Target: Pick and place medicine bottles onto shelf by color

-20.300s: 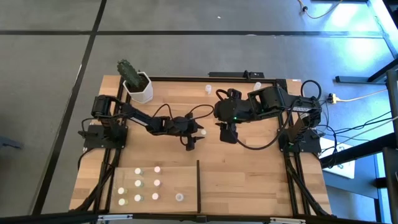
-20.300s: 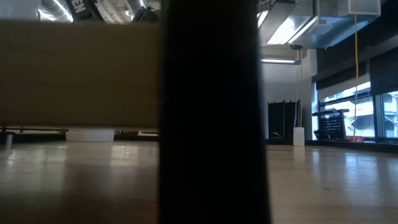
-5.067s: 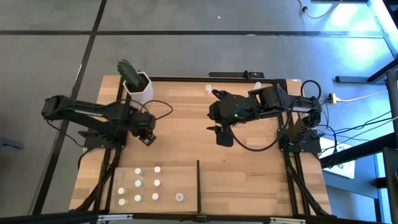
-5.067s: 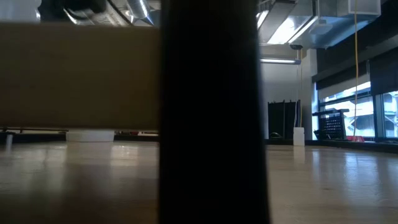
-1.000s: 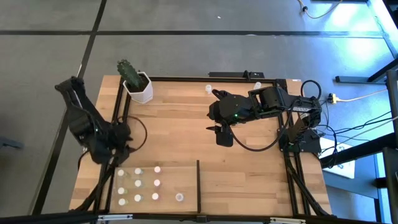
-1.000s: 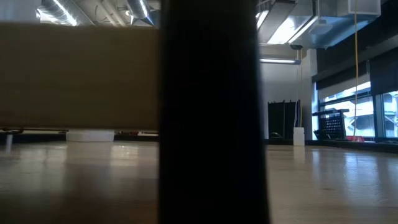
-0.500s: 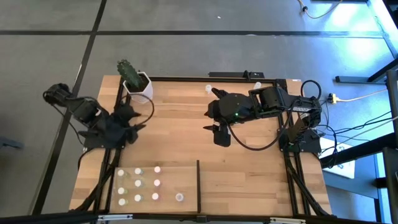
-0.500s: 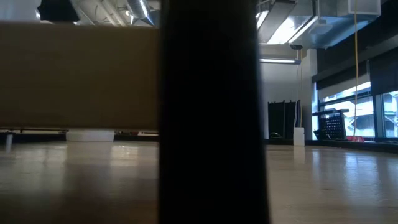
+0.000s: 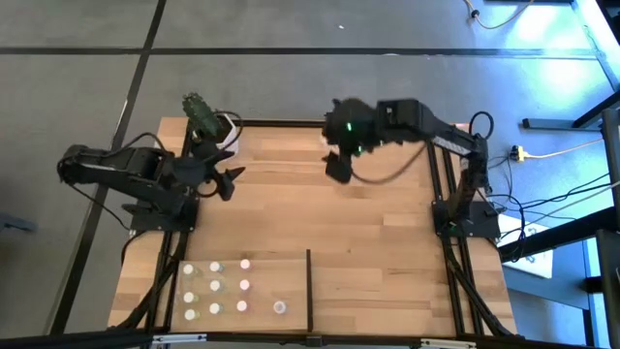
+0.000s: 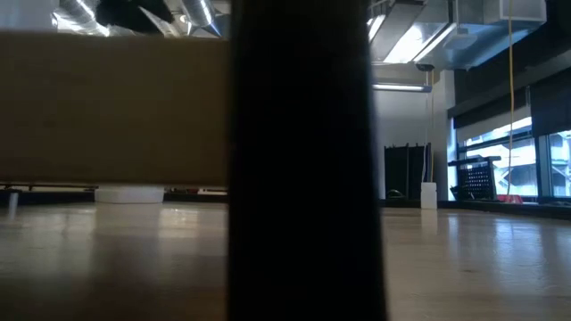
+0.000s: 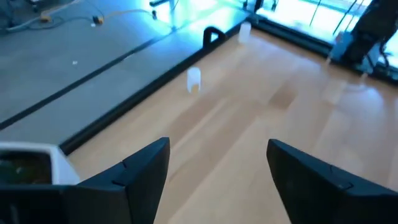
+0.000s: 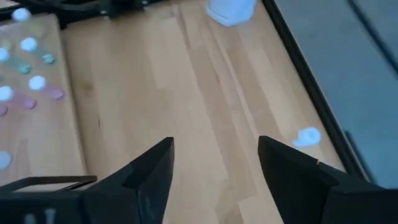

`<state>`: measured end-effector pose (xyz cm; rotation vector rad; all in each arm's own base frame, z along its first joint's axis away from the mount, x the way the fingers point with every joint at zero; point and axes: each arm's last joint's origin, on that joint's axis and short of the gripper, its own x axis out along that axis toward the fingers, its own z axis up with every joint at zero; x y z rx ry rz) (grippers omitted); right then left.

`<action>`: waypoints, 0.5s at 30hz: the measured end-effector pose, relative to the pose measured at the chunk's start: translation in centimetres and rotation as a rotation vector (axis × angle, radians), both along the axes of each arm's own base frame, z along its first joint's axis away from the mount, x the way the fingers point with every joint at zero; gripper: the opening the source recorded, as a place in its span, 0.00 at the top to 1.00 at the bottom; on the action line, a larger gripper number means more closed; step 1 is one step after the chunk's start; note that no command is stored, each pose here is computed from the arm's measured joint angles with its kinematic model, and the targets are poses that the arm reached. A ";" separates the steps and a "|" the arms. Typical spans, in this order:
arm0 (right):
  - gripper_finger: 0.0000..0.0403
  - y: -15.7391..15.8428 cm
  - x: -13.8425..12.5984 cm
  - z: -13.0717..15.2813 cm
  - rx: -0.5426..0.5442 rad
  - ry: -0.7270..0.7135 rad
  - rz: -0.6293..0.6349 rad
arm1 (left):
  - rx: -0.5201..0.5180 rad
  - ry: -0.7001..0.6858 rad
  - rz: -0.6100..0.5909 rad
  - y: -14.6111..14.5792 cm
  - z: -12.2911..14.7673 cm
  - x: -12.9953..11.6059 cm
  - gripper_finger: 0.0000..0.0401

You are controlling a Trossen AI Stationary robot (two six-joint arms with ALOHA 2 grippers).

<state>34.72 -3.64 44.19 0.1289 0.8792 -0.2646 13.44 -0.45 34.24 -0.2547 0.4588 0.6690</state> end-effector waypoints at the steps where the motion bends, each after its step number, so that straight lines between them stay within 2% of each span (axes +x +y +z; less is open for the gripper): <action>1: 0.42 -1.1 -0.1 -0.1 0.029 0.005 -0.008 | 0.003 -0.007 -0.003 0.2 0.1 0.2 0.34; 3: 0.42 -3.3 -0.2 -0.7 0.075 0.028 -0.047 | 0.001 -0.010 -0.011 0.5 0.2 0.5 0.34; 7: 0.42 -7.5 0.3 -2.5 0.121 0.079 -0.207 | -0.004 -0.008 0.026 1.1 0.1 1.2 0.34; 15: 0.42 -13.7 2.5 -8.3 0.259 0.204 -0.411 | -0.004 0.012 0.085 2.1 -0.1 1.5 0.34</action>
